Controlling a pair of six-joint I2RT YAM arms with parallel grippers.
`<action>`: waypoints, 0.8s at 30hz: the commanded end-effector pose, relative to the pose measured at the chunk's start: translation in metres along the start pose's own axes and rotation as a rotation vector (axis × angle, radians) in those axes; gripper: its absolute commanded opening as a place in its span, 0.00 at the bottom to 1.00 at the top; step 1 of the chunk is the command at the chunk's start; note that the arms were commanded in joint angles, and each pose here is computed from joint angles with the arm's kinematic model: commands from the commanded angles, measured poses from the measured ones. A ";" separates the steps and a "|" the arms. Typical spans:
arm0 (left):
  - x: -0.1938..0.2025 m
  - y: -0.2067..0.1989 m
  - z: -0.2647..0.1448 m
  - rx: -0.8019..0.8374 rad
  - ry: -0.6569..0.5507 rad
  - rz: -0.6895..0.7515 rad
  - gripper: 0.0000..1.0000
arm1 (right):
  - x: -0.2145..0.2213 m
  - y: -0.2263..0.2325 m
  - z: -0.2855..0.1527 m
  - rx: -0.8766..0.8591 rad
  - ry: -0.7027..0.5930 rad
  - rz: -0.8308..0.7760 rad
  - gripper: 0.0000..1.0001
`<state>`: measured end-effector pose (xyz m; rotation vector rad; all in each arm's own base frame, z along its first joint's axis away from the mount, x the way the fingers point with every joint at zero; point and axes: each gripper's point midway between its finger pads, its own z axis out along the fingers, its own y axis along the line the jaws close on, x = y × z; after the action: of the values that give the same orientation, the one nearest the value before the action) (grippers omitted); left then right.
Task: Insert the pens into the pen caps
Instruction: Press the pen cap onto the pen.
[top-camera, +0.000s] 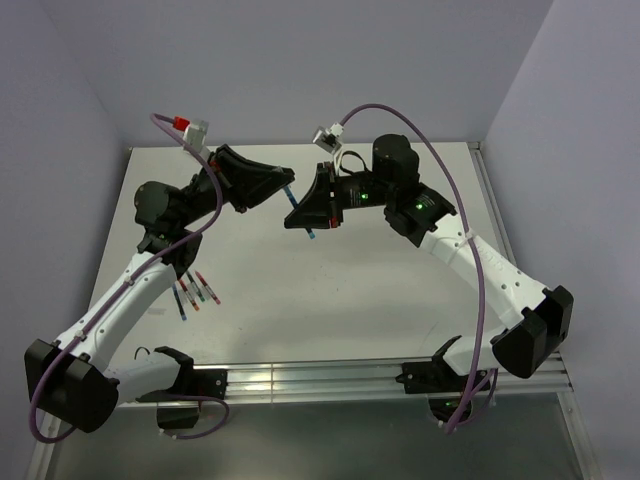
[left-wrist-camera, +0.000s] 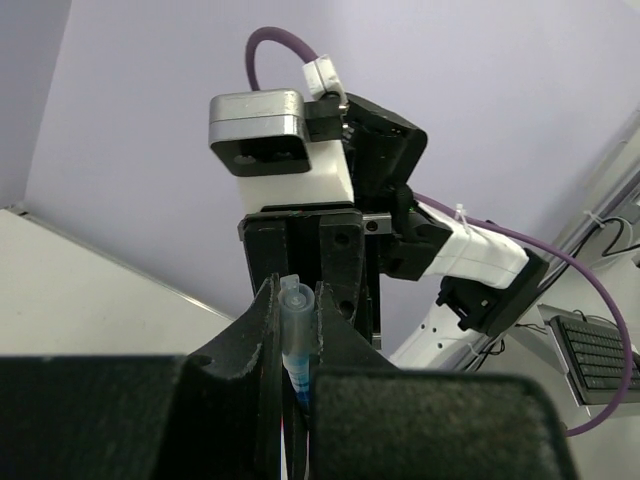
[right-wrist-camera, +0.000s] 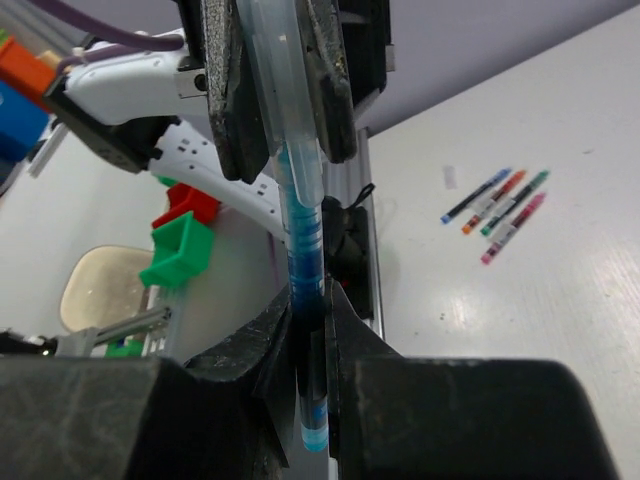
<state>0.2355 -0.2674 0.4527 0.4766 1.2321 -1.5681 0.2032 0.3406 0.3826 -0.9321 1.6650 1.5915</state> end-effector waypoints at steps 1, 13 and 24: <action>0.049 -0.029 -0.014 0.165 0.230 -0.054 0.00 | -0.060 0.009 -0.011 -0.017 -0.180 -0.148 0.00; 0.074 -0.001 -0.005 -0.054 0.268 -0.041 0.00 | -0.088 -0.028 -0.031 0.324 -0.278 -0.159 0.00; 0.093 0.032 -0.004 -0.307 0.255 -0.117 0.00 | -0.112 -0.054 -0.057 0.735 -0.387 -0.238 0.00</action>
<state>0.2744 -0.2806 0.4134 0.2514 1.4597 -1.3178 0.2435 0.3257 0.3412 -0.7304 1.9307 1.1115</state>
